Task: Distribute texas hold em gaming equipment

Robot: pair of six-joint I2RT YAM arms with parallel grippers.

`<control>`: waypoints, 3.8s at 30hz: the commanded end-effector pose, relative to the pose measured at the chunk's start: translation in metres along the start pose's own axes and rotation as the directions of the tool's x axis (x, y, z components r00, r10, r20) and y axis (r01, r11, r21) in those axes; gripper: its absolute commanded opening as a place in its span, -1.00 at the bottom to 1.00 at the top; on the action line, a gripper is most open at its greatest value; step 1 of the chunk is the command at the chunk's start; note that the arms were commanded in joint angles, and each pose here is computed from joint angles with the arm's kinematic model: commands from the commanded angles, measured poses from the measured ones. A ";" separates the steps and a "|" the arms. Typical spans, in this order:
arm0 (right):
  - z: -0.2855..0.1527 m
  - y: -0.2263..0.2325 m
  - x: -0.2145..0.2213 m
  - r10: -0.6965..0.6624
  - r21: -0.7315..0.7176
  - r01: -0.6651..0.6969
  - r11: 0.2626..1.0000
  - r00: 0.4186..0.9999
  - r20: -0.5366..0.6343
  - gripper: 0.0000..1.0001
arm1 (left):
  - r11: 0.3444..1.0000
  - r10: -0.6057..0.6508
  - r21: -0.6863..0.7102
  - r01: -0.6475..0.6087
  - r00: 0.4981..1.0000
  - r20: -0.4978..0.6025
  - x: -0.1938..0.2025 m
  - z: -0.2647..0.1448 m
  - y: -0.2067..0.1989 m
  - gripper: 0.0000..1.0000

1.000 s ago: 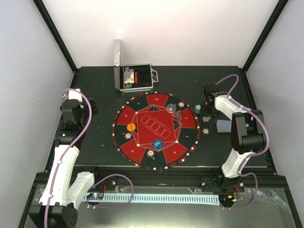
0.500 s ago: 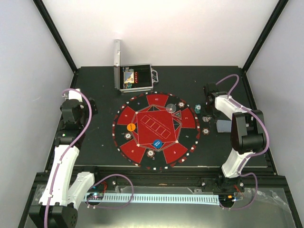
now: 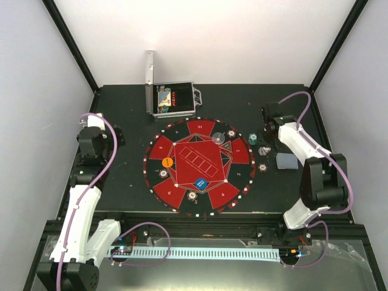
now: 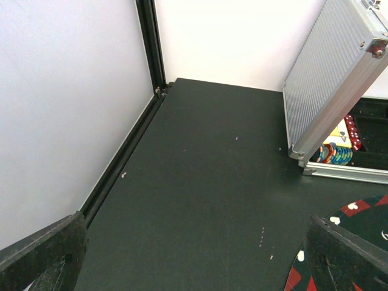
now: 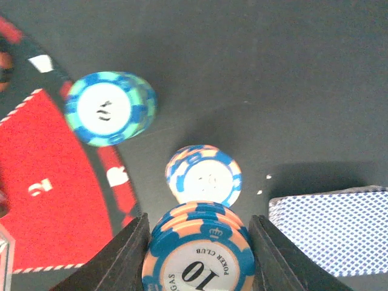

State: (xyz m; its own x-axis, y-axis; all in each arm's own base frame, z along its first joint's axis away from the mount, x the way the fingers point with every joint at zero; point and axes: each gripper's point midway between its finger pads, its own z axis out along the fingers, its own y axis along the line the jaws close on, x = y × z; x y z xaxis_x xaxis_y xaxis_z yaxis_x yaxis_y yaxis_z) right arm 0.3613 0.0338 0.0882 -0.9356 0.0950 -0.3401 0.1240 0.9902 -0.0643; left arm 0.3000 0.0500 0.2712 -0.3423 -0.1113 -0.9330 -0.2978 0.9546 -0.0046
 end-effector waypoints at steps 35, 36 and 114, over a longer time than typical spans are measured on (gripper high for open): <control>-0.047 0.251 0.250 -0.766 -0.284 0.756 0.589 0.635 0.102 -0.27 | 0.999 -0.018 0.034 0.016 0.998 0.058 -0.018 -0.010 -0.006 0.98; -0.046 0.252 0.252 -0.768 -0.284 0.759 0.586 0.632 0.102 -0.27 | 0.999 -0.017 0.034 0.015 0.998 0.059 -0.018 -0.010 -0.006 0.98; 0.060 -0.001 0.001 0.038 -0.015 -0.039 0.999 0.996 -0.075 0.16 | 1.000 -0.009 0.025 0.007 0.999 0.054 -0.017 -0.008 -0.006 0.98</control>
State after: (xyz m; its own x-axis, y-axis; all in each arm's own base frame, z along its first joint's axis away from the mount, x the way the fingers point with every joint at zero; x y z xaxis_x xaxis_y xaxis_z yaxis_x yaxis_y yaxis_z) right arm 0.3795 0.0268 0.0333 -0.9488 0.1390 -0.2838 0.1587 0.9862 -0.0475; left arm 0.2987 0.0458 0.2747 -0.3318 -0.1070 -0.9373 -0.2833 0.9590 -0.0092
